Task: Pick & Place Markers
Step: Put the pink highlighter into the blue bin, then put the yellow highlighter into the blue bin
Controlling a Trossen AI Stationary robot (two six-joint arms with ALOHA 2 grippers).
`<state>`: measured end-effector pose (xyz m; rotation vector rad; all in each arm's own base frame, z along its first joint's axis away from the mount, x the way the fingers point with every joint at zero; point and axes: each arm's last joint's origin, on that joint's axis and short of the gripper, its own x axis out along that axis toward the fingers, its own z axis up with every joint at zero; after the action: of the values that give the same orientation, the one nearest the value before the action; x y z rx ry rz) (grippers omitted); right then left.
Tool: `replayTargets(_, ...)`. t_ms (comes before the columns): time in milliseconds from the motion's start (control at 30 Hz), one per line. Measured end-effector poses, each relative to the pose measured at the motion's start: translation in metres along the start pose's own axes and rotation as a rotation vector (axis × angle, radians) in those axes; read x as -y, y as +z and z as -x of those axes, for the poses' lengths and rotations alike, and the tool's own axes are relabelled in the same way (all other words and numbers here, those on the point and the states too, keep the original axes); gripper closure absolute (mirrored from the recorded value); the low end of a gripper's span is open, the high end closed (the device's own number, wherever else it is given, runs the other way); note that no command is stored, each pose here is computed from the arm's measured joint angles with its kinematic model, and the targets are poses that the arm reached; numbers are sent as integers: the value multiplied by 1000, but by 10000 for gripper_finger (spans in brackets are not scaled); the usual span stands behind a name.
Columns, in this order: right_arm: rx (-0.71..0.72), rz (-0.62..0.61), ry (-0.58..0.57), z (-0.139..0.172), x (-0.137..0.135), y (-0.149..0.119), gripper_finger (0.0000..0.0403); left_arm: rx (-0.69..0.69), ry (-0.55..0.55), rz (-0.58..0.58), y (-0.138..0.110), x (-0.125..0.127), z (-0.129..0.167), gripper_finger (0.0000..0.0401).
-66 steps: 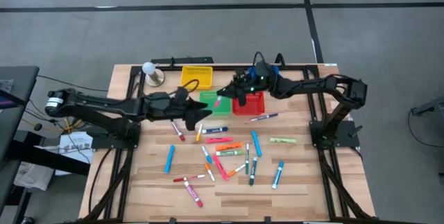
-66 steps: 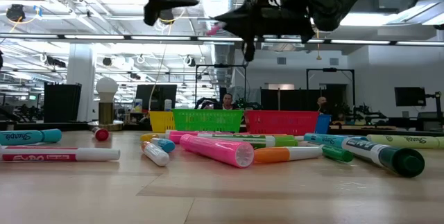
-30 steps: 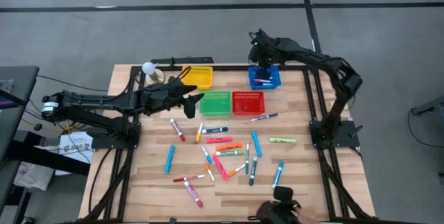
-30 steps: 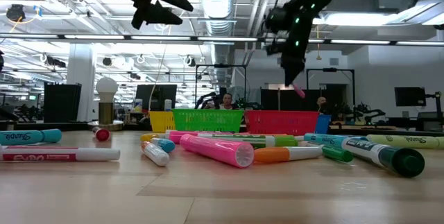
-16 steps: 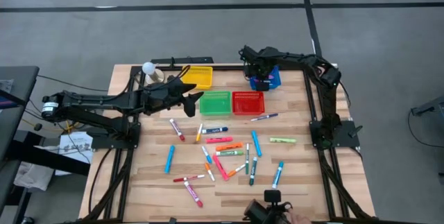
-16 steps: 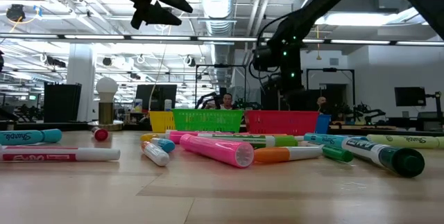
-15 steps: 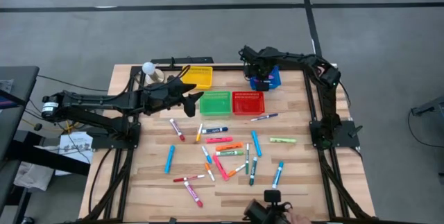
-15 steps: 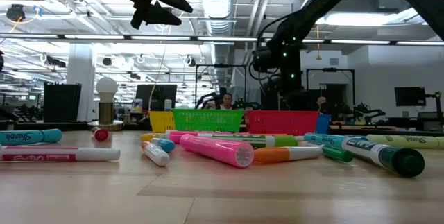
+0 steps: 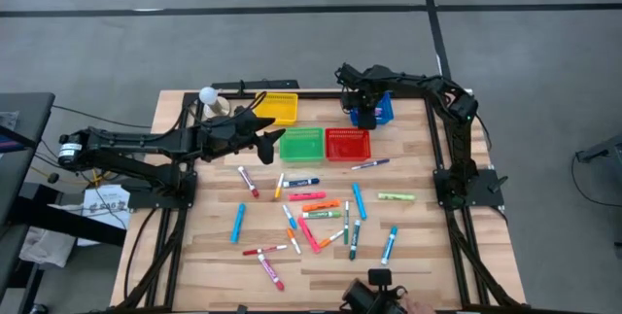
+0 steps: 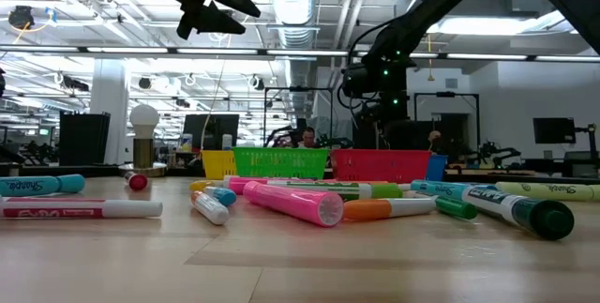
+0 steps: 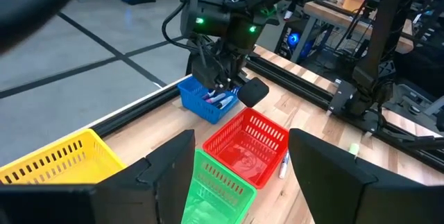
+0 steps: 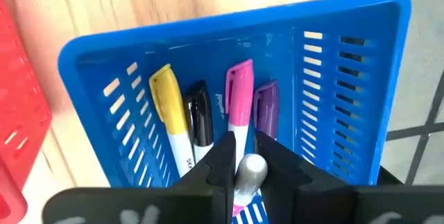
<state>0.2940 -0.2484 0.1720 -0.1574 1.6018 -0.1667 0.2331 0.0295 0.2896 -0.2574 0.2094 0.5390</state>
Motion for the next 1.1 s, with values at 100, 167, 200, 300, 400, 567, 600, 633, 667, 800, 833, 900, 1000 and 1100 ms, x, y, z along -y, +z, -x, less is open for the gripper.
replayTargets(100, 0, 1, 1, 0, 0, 0, 361, 0, 0, 0, 0, 0, 0, 171)
replayTargets(167, 0, 8, 1, 0, 0, 0, 360, 0, 0, 0, 0, 0, 0, 170)
replayTargets(200, -2, 19, 3, 0, 0, 0, 358, 0, 0, 0, 0, 0, 0, 170)
replayTargets(300, -2, 25, 5, 0, -1, 0, 349, 0, 0, 0, 0, 0, 0, 169)
replayTargets(400, -2, 26, 6, 0, -1, 0, 337, 0, 0, 0, 0, 0, 0, 171)
replayTargets(567, -10, 28, 7, 0, -1, -1, 316, 0, 0, 0, 0, 0, 0, 169)
replayTargets(600, -11, 28, 5, 0, -1, 0, 313, -1, 0, 0, 0, 0, 0, 169)
replayTargets(633, -14, 19, 2, 1, -1, 0, 311, 0, 0, 0, 0, 0, 0, 170)
replayTargets(667, -12, 5, -5, 3, 0, 1, 311, -1, 0, 0, 0, 0, 0, 171)
replayTargets(800, 7, -9, -22, 19, 4, 6, 316, 0, 0, 0, 0, 0, 0, 170)
replayTargets(833, 25, -10, -22, 25, 5, 7, 318, 0, 0, 0, 0, 0, 0, 170)
replayTargets(900, 84, -16, -39, 43, 7, 10, 325, -1, -1, 0, 0, 0, 0, 169)
replayTargets(1000, 192, -41, -48, 76, 7, 7, 334, -1, -1, 0, 0, 0, 0, 171)
replayTargets(1100, 331, -73, -17, 111, 1, -3, 340, -3, -8, -1, 0, 1, 0, 170)
